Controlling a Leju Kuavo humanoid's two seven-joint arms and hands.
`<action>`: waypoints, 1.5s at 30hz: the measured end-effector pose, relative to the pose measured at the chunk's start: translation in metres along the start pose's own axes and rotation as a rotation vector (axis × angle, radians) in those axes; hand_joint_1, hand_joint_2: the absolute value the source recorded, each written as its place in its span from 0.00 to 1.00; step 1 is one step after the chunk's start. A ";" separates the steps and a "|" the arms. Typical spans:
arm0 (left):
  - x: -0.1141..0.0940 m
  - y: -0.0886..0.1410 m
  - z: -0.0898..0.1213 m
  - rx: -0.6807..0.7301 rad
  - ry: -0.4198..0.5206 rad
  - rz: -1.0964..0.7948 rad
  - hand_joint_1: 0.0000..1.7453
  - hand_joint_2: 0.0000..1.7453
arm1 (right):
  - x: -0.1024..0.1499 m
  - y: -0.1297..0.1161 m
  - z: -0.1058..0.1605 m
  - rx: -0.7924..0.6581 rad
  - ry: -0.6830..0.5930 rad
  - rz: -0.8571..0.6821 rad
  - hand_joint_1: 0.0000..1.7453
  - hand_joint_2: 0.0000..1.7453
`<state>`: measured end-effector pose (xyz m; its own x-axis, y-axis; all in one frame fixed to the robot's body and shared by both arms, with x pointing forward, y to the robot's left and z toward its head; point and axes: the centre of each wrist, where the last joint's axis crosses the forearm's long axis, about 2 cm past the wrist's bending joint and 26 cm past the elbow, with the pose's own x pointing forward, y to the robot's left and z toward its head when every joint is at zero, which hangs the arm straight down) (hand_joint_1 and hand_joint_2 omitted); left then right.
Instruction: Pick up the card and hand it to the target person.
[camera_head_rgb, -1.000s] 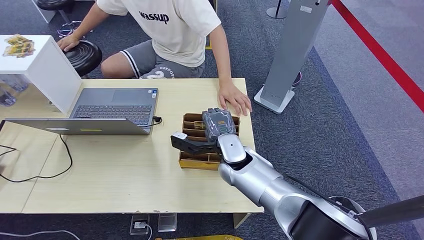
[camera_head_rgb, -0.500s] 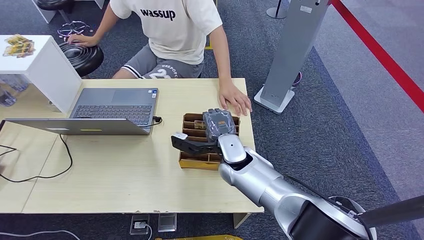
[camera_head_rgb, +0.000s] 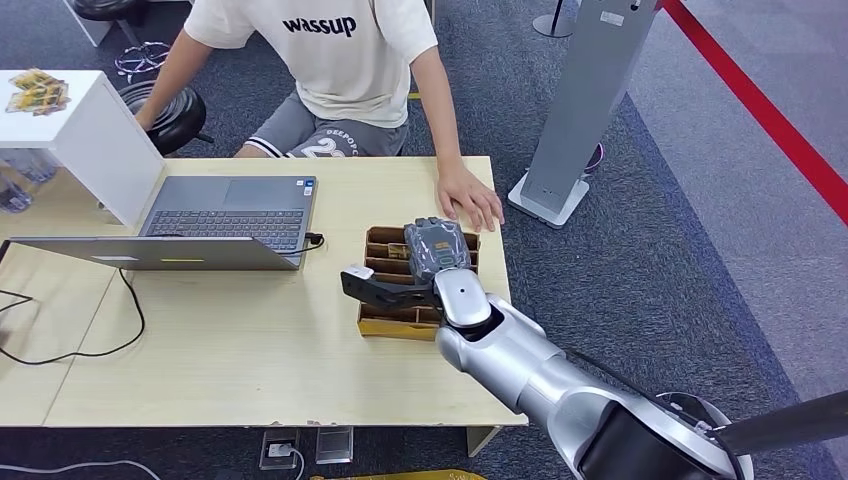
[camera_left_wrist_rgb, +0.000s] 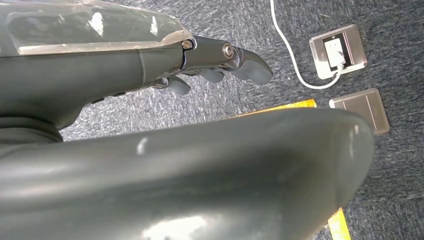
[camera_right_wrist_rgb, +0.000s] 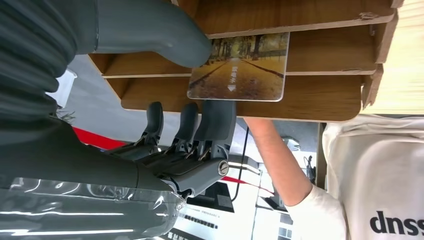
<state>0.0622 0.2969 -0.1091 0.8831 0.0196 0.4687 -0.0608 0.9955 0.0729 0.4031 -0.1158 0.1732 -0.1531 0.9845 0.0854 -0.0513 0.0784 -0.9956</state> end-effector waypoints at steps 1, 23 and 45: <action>0.000 0.000 0.000 0.000 0.001 0.000 0.00 0.00 | 0.001 0.000 0.000 0.000 -0.001 0.000 0.70 1.00; 0.000 0.000 0.000 -0.004 -0.004 -0.010 0.00 0.00 | 0.004 0.002 0.001 0.008 -0.010 -0.008 0.89 1.00; -0.003 0.005 0.001 0.024 0.011 0.014 0.00 0.00 | -0.010 -0.044 0.000 -0.124 0.063 -0.225 0.89 1.00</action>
<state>0.0589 0.3020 -0.1095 0.8871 0.0348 0.4603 -0.0842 0.9926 0.0871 0.4073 -0.1293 0.2162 -0.0893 0.9478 0.3061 0.0447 0.3109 -0.9494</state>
